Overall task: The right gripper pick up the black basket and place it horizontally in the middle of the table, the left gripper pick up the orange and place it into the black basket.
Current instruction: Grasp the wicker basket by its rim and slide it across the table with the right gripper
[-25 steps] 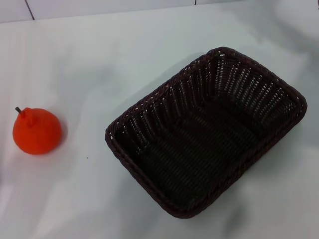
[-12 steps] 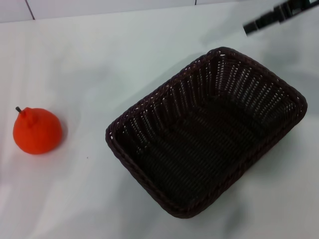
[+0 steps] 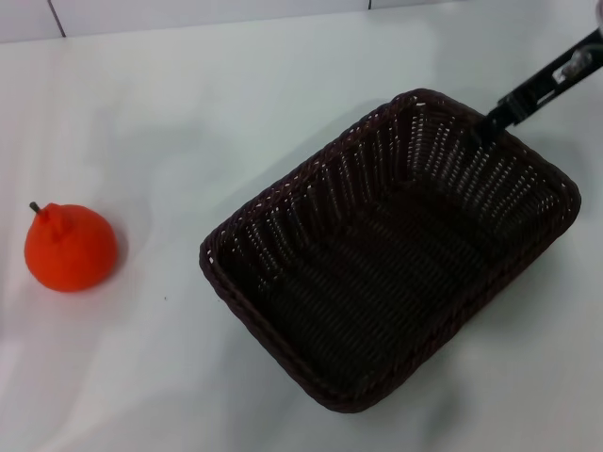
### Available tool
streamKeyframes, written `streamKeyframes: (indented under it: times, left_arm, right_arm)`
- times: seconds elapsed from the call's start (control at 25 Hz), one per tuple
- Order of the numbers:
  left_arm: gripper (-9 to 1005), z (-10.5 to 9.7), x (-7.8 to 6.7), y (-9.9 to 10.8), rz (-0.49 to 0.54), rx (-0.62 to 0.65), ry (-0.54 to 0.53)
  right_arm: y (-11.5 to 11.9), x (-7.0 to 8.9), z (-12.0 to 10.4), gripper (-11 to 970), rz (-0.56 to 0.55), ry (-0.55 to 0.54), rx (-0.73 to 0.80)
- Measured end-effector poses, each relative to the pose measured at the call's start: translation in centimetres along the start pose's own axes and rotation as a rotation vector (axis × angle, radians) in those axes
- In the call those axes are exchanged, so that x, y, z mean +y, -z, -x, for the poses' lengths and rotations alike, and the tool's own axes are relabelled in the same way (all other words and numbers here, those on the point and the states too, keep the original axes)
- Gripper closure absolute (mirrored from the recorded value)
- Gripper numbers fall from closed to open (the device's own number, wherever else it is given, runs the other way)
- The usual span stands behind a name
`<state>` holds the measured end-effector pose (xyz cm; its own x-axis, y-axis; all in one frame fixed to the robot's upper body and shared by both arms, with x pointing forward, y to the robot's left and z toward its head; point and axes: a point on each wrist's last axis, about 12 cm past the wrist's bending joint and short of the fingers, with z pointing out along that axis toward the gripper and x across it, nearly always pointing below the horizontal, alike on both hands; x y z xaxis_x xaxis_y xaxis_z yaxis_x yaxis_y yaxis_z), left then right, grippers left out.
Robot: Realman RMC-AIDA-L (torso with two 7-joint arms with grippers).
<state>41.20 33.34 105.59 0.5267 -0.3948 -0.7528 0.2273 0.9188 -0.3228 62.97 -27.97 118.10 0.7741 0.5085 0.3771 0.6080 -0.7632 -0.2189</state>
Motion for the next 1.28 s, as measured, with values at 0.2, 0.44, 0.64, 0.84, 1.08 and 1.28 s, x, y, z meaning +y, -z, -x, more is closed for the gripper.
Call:
streamKeyframes:
  times: [0.2,0.44,0.64,0.84,1.08,1.28]
  left_arm:
    - [50,-0.1,0.0,-0.1,0.000,0.001,0.001]
    - [50,-0.2,0.0,-0.3,0.000,0.005,0.002]
    - [49,-0.3,0.0,-0.4,-0.002,0.005,0.006]
    - [49,-0.3,0.0,-0.4,-0.001,0.005,0.008]
    - [49,-0.3,0.0,-0.6,-0.006,0.003,0.009]
    - [49,-0.3,-0.1,-0.8,-0.011,0.000,0.010]
  right_arm:
    - [-1.1,0.0,0.6,363,-0.011,0.009,-0.041]
    - [-1.1,0.2,0.9,441,-0.007,0.017,-0.055]
    - [-1.0,0.4,1.0,557,-0.004,0.017,-0.058]
    - [-0.9,0.4,1.1,668,-0.014,0.011,-0.060]
    - [-0.2,0.4,1.5,753,-0.089,-0.027,-0.017]
    - [0.1,0.3,1.9,759,-0.218,-0.063,0.037]
